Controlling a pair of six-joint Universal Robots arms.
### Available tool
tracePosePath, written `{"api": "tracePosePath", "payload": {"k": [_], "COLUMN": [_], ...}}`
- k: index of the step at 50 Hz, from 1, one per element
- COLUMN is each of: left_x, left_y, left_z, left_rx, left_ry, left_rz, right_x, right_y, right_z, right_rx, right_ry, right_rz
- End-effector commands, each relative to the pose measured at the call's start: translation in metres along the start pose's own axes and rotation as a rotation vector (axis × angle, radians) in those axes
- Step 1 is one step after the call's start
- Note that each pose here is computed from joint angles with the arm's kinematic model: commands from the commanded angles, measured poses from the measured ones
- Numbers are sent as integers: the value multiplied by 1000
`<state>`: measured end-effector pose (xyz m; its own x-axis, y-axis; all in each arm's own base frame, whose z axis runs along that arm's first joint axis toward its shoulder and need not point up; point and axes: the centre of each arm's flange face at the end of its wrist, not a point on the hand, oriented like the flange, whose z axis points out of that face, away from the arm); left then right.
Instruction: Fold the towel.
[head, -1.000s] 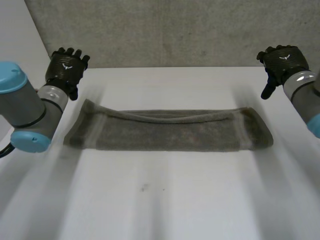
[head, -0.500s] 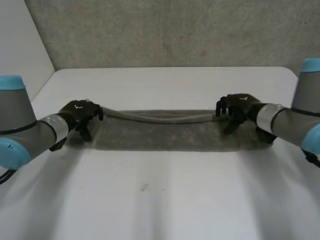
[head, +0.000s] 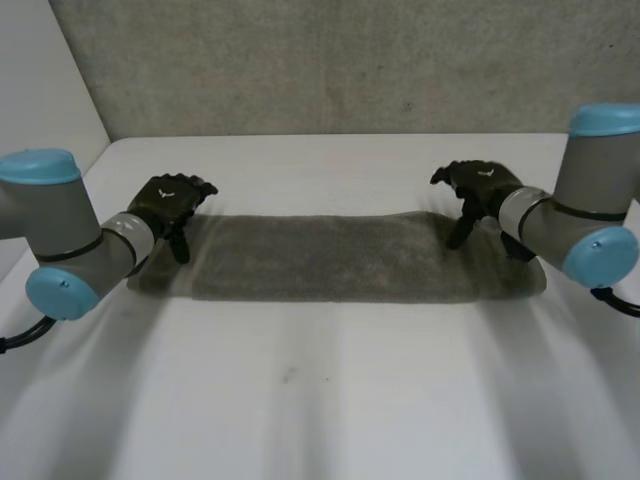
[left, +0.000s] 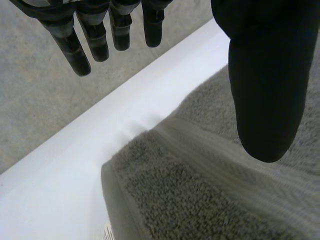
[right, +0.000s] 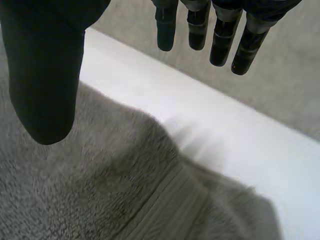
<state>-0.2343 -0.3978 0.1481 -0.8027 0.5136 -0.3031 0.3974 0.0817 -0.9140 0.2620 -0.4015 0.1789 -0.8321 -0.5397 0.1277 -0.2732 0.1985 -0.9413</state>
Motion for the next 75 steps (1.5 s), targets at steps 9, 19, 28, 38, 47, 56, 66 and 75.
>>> {"api": "tracePosePath", "payload": {"k": [9, 19, 28, 38, 47, 56, 66, 75], "left_x": [13, 9, 17, 18, 14, 7, 0, -1], "left_y": [5, -3, -3, -5, -6, -8, -25, -37], "left_z": [-42, -46, -50, -53, -61, -73, -82, -91], "left_rx": [-79, -64, -68, -67, -71, -76, -34, -3], "left_ry": [30, 18, 34, 37, 28, 5, -23, -33], "left_rz": [-18, -22, -22, -21, -26, -33, -26, -54], "right_x": [33, 52, 59, 74, 159, 172, 26, -161], "right_y": [37, 83, 97, 94, 85, 35, -46, -25], "right_z": [-87, -83, -65, -58, -78, -84, -48, -34], "right_rx": [-115, -95, -90, -83, -107, -35, 243, 327], "right_ry": [66, 143, 147, 197, 416, 454, 160, -245], "right_rz": [-188, -217, -223, -223, -220, -293, -357, -430]}}
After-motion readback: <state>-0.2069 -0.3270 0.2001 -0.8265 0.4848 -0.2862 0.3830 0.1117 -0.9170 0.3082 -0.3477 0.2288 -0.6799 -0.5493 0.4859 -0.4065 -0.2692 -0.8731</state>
